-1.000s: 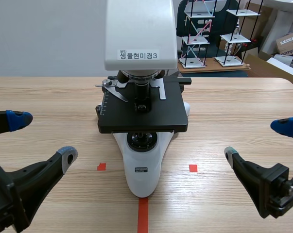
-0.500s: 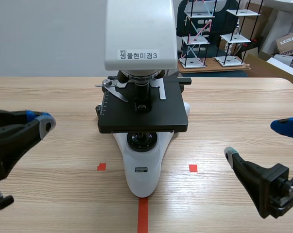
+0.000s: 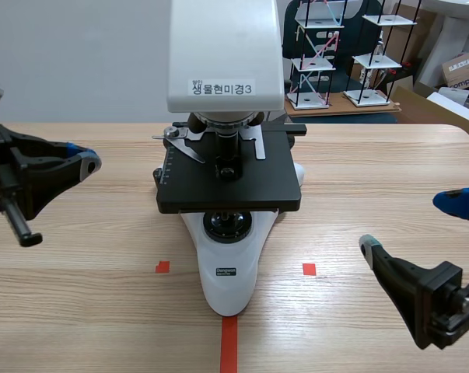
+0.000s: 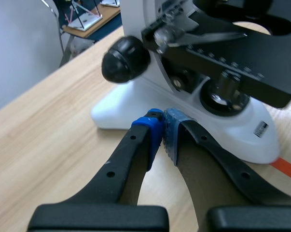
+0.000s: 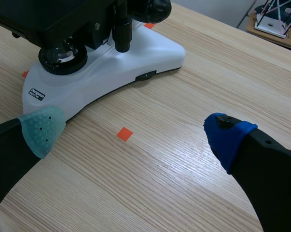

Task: Point at the stage clip

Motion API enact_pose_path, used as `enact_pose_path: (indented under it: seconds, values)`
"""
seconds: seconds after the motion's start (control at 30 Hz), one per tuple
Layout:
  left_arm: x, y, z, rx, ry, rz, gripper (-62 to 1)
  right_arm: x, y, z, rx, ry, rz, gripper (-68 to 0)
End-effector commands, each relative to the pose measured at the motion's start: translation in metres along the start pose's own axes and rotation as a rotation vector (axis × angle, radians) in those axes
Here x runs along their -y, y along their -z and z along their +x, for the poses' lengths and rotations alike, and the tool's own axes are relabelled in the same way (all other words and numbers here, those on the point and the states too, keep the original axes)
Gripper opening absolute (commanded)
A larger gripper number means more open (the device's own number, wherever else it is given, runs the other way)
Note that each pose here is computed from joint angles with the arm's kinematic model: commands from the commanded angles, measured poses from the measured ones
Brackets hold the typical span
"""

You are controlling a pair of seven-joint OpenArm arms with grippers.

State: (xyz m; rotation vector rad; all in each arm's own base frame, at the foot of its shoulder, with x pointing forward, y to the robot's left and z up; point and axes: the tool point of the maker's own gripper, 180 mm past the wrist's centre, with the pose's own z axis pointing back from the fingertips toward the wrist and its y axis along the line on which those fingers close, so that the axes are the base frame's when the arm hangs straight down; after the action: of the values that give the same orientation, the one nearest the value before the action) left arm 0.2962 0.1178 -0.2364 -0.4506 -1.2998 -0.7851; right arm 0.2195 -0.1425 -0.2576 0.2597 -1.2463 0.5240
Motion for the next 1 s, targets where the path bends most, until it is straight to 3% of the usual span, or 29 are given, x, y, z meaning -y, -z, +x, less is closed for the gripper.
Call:
enact_pose_path:
  seconds: [0.0,0.43,0.97]
  values:
    - [-0.001,0.008,0.017,0.054,0.013,-0.009,-57.5,0.000,0.000,0.009,0.029,-0.003,-0.001,-3.3]
    - [-0.001,0.042,0.024,0.064,0.040,-0.079,-57.5,0.000,0.000,0.009,0.028,-0.003,0.000,-3.3]
    - [0.001,0.044,0.026,0.076,0.034,-0.081,-57.5,0.001,0.001,0.009,0.030,-0.004,-0.001,-3.3]
